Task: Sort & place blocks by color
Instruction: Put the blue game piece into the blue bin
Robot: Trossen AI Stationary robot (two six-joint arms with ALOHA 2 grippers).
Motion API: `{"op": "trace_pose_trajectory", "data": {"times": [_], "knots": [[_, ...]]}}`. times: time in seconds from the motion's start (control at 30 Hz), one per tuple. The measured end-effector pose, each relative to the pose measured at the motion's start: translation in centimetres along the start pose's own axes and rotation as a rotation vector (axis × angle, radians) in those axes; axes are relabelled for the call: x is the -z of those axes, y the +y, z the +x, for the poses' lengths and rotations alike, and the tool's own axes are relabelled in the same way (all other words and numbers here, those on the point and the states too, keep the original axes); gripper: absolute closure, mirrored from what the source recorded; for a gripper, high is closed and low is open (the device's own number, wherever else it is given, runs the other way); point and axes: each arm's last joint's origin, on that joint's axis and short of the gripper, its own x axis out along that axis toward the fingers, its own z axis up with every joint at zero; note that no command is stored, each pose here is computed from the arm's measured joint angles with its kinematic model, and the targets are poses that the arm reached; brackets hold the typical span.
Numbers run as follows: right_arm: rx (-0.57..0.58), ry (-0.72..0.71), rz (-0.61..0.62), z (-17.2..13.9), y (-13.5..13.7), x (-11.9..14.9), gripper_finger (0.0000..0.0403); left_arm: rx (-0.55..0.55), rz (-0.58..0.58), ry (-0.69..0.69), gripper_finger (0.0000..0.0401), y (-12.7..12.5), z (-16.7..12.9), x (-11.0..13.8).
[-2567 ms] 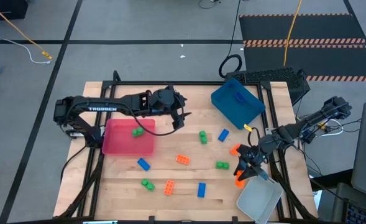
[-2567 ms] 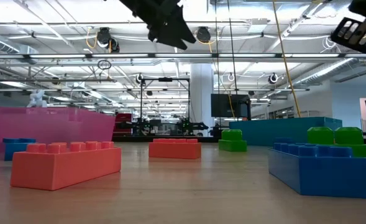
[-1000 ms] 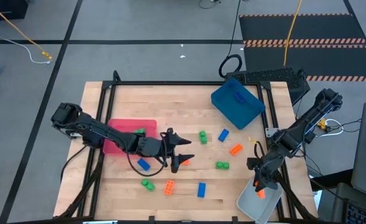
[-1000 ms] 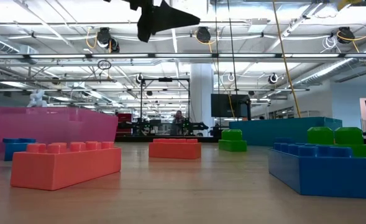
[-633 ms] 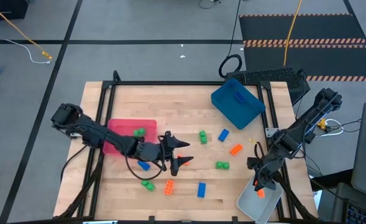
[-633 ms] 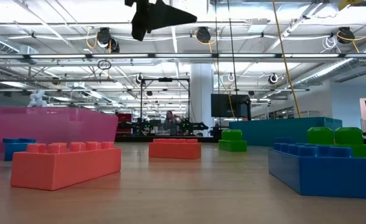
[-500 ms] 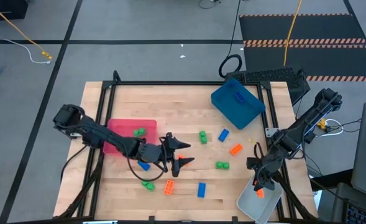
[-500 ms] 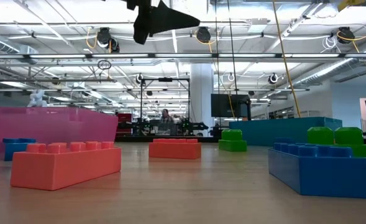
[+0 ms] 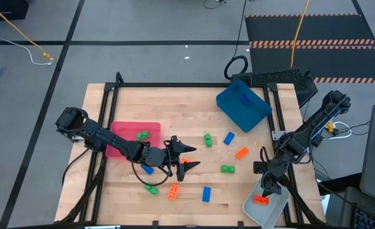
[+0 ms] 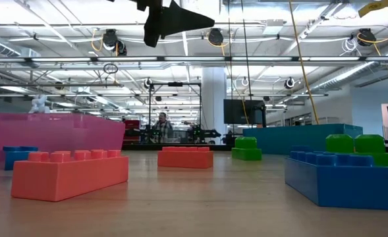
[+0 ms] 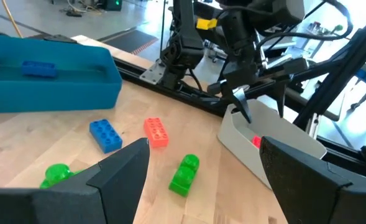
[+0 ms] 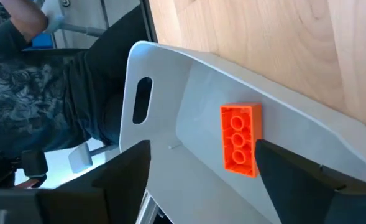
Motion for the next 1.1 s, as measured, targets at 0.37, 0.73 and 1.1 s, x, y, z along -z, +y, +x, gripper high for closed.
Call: {"op": "trace_pose_trajectory", "data": {"times": [0.37, 0.73, 1.1], "knots": [[-0.143, -0.091, -0.177, -0.6, 1.4, -0.6, 0.0124, -0.005, 0.027, 0.003, 0.0093, 0.2, 0.1, 0.0], [-0.007, -0.881, -0.756, -3.2, 3.7, -4.5, 0.0124, -0.164, 0.230, 0.200, 0.0093, 1.4, 1.6, -4.2], [0.568, -0.994, -0.832, -4.9, 0.3, -8.7, 0.0124, -0.219, 0.410, 0.234, 0.0093, 3.5, 2.3, -6.4]]}}
